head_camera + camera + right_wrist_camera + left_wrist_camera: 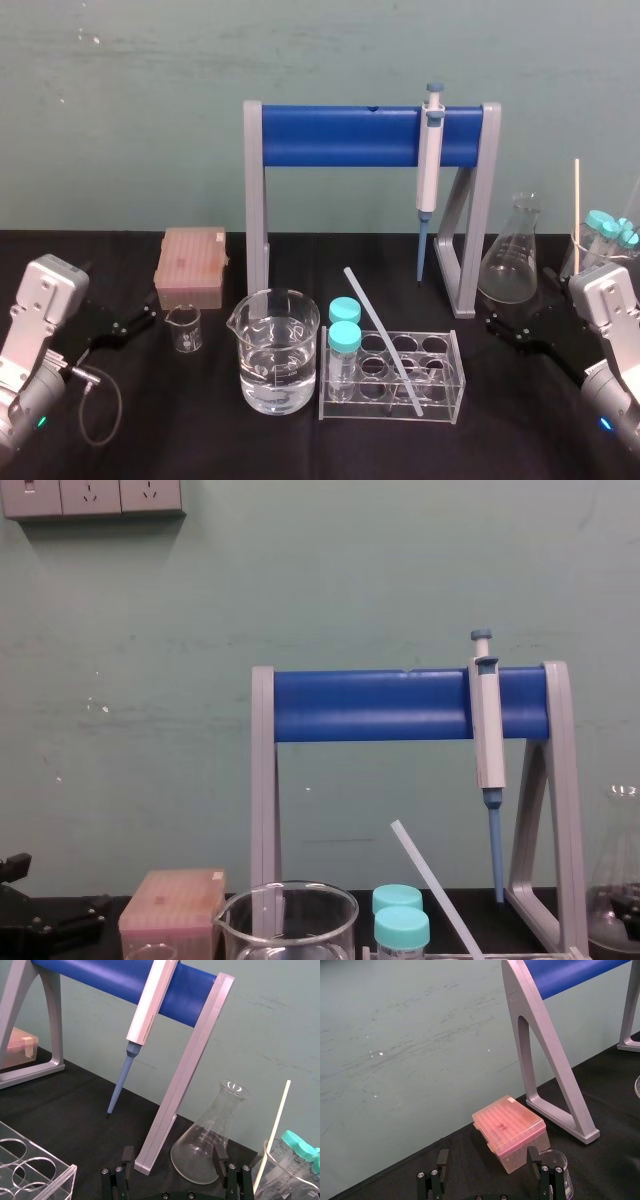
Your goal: Pick up the stirring rod with one hand, then place it down.
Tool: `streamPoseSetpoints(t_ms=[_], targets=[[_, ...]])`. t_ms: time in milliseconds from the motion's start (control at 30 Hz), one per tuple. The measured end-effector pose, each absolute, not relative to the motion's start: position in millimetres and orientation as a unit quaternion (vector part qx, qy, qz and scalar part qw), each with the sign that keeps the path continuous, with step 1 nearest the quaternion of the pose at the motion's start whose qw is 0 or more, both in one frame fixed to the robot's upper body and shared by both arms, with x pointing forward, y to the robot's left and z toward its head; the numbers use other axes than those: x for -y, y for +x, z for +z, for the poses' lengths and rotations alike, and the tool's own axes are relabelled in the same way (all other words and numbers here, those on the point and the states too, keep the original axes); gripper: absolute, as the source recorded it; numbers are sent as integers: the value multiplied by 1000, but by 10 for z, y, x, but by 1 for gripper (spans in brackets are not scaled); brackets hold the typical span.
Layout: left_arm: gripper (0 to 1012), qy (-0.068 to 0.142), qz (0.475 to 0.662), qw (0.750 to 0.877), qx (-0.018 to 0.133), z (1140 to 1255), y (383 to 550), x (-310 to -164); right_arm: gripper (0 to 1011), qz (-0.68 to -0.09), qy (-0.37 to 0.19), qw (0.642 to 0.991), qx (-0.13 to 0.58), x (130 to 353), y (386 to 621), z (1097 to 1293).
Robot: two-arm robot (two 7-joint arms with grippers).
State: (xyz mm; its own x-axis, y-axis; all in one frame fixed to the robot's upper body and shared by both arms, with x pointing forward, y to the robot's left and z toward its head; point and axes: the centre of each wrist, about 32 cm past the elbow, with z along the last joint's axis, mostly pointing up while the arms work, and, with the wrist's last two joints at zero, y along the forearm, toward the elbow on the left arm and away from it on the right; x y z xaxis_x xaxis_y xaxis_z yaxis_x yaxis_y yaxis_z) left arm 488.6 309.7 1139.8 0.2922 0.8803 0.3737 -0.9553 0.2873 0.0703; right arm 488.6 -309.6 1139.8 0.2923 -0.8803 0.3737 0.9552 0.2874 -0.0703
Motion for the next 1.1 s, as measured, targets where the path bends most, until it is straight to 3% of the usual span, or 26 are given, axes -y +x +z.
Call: streamPoseSetpoints(t_ms=[633,800,1100], targets=[[1000,141,580,791,132,11398,4886,-3097,1003,-583,-136,790,133,3108,4911,11427],[1000,142,580,791,132,11398,4886,-3097,1003,-583,-93,798,121,3103,5023,11569],[1000,141,580,791,132,11398,4886,-3097,1003,-519,28,853,48,2888,5304,11893]])
